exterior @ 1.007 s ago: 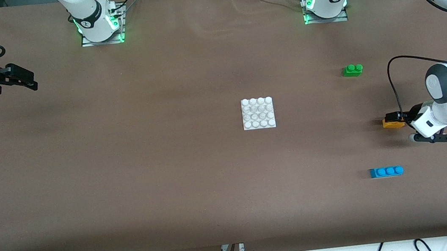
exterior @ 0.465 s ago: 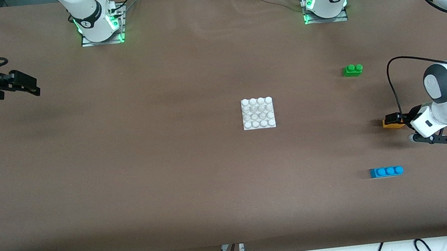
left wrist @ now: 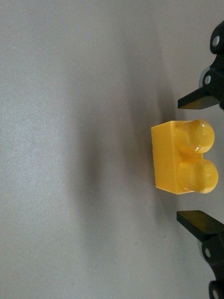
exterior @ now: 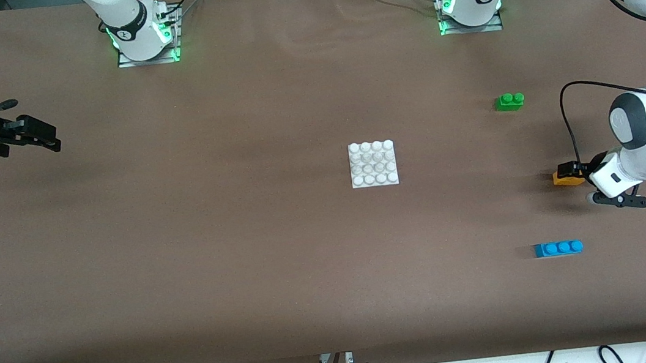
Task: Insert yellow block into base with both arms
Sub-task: 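Grasp the yellow brick with the left gripper, then lift the yellow brick and carry it over the white plate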
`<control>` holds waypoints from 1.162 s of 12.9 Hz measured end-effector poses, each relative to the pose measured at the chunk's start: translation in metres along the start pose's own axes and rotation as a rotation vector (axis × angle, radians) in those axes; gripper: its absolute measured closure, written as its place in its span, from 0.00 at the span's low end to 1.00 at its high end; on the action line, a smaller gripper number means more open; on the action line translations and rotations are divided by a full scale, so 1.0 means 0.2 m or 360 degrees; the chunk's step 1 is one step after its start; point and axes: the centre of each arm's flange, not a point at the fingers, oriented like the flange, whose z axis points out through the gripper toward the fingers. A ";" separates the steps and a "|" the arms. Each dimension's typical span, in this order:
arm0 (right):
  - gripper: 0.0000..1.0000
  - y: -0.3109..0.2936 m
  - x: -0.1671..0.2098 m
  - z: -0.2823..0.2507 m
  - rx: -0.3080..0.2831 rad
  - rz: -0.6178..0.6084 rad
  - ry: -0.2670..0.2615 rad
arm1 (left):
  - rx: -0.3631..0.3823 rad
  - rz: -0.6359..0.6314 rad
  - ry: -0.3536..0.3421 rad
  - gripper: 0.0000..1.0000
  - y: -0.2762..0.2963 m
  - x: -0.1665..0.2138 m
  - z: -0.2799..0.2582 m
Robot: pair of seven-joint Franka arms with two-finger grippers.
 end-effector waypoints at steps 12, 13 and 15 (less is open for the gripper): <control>0.00 0.07 0.00 0.03 -0.0010 0.0040 -0.0053 | -0.0027 0.0020 -0.0086 0.37 0.19 0.07 -0.31; 0.00 0.07 0.00 0.03 -0.0010 0.0039 -0.0054 | -0.0022 -0.0004 -0.0113 0.37 0.30 0.09 -0.41; 0.00 0.07 0.00 0.03 -0.0010 0.0039 -0.0054 | 0.0015 -0.0071 -0.0145 0.37 0.63 0.13 -0.57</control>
